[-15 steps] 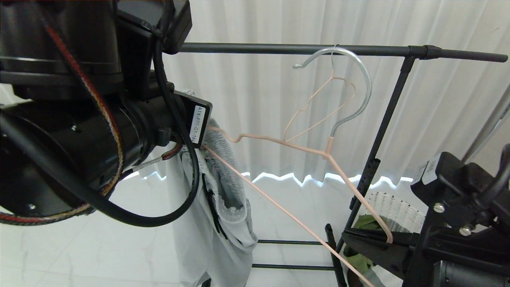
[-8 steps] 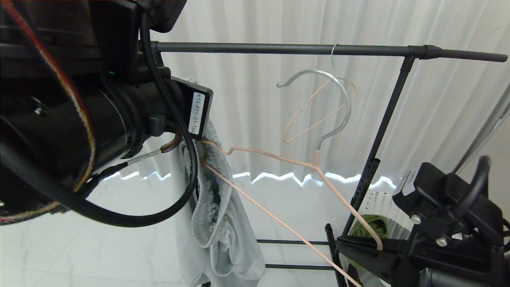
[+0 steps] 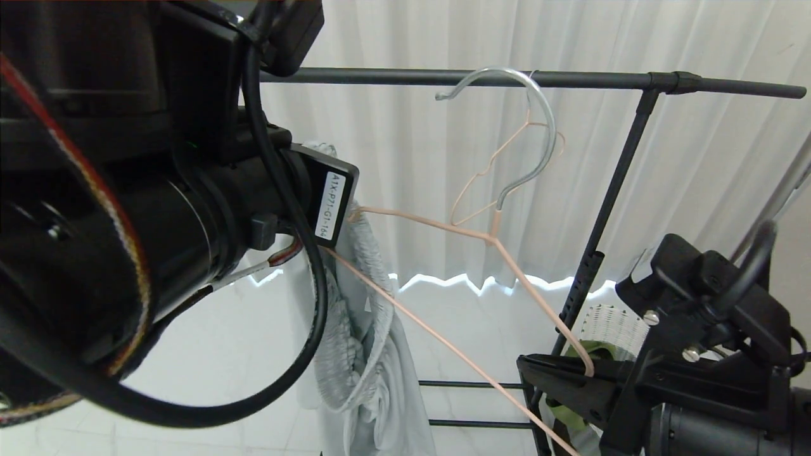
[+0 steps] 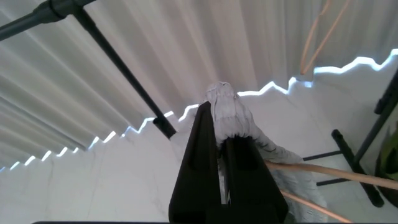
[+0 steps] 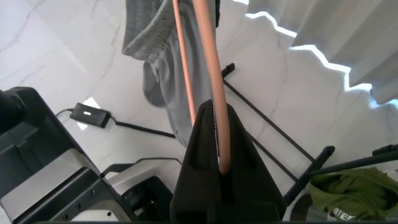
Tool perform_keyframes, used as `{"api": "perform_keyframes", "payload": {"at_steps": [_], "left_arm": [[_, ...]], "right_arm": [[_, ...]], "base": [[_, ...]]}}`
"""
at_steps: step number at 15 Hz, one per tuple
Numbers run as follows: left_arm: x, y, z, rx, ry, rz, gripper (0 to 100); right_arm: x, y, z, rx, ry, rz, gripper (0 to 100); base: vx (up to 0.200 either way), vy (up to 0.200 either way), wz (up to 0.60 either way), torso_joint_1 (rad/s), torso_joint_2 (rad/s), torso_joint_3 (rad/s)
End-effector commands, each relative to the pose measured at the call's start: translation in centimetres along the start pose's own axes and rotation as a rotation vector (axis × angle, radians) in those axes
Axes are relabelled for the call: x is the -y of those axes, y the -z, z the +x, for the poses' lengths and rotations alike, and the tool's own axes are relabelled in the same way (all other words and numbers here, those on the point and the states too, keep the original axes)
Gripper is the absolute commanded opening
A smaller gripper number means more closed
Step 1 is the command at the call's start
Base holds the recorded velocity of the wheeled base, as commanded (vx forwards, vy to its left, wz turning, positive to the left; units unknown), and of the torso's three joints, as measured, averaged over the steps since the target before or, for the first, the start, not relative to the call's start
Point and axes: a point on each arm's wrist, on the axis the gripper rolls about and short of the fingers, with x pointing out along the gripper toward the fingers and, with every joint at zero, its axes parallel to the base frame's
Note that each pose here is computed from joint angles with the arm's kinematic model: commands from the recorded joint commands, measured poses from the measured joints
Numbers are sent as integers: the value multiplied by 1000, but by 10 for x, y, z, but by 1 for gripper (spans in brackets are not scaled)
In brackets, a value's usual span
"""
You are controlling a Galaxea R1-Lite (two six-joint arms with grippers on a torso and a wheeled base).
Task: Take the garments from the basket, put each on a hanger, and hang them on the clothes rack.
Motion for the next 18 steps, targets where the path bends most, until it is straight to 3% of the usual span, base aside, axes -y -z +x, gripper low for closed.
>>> {"api": "perform_keyframes", "payload": {"at_steps": [1, 4, 10, 14, 18], "left_arm": [[7, -2, -7, 14, 34, 5, 0], [3, -4, -9, 22, 28, -3, 0], [-3, -2, -5, -1, -25, 15, 0], [9, -6, -2, 5, 1, 17, 0], [27, -25, -8, 52, 60, -61, 0]], "right_arm": [[-1, 4, 7, -28, 6, -2, 0], [6, 7, 19, -58, 57, 6, 0], [27, 2, 19, -28, 169, 47, 0], [21, -1, 27, 5, 150, 49, 0], [8, -3, 48, 10, 118, 39, 0]], "base": [[0, 0, 0, 0, 0, 0], [0, 0, 0, 0, 0, 0], [0, 0, 0, 0, 0, 0], [0, 0, 0, 0, 0, 0], [0, 0, 0, 0, 0, 0]]}}
